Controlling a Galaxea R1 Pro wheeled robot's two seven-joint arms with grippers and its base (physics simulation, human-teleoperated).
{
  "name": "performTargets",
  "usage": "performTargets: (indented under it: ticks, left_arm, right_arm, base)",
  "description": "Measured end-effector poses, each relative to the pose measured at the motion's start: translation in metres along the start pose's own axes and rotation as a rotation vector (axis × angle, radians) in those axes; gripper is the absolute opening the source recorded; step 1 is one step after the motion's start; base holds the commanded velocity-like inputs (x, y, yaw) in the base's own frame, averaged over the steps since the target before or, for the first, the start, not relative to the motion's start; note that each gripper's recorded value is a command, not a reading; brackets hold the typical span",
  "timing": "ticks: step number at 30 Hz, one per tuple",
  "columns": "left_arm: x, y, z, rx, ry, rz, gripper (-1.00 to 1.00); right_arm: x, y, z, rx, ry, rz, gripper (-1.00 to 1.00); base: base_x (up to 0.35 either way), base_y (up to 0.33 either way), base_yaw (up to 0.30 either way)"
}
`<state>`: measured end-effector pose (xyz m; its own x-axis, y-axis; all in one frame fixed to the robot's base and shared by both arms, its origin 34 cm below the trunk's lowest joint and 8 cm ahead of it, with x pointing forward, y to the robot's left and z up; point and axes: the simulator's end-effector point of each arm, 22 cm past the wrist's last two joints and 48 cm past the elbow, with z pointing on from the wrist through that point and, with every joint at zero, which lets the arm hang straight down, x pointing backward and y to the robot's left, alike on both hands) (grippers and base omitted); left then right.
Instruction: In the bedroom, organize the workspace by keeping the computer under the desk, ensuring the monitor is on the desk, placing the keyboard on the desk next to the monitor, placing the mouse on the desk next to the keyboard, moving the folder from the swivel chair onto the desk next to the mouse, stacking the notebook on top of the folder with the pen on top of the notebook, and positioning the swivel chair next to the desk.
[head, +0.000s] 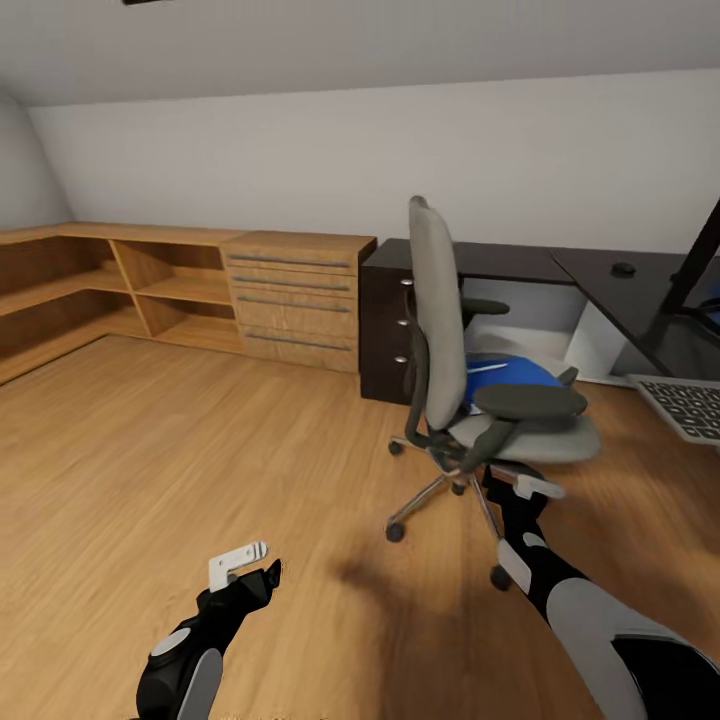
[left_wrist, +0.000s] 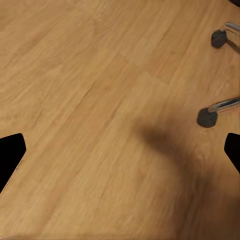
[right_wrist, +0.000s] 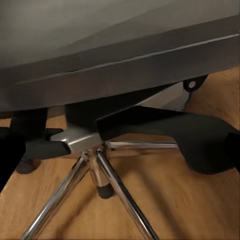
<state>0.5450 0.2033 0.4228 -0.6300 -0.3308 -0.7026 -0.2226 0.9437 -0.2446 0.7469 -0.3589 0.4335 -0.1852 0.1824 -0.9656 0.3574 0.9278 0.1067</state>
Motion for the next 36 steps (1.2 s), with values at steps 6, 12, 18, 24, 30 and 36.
performTargets:
  ticks: [6, 12, 18, 24, 30, 36]
  left_arm:
    - [0.0, 0.0, 0.0, 0.0, 0.0, 0.0, 1.0]
    - [0.0, -0.001, 0.0, 0.002, 0.0, 0.0, 1.0]
    - [0.0, -0.001, 0.0, 0.003, 0.0, 0.0, 1.0]
    - [0.008, 0.001, 0.003, -0.002, 0.018, 0.003, 1.0]
    - [0.011, 0.0, 0.003, -0.001, 0.024, 0.006, 1.0]
    - [0.01, 0.0, 0.003, 0.001, 0.022, 0.005, 1.0]
  right_arm:
    - [0.0, 0.008, -0.001, -0.009, 0.0, 0.006, 1.0]
    - [0.001, 0.008, -0.001, -0.008, 0.001, 0.009, 1.0]
    - [0.001, 0.008, -0.002, -0.006, -0.001, 0.011, 1.0]
    - [0.0, 0.008, -0.002, -0.009, -0.004, 0.009, 1.0]
    - [-0.001, 0.009, -0.001, -0.011, -0.006, 0.006, 1.0]
    - [-0.003, 0.01, -0.002, -0.016, -0.009, 0.002, 1.0]
  base:
    - [-0.001, 0.0, 0.274]
    - [0.0, 0.0, 0.274]
    - [0.0, 0.0, 0.275]
    - [0.0, 0.0, 0.225]
    - [-0.041, 0.0, 0.012]
    - [-0.285, 0.0, -0.163]
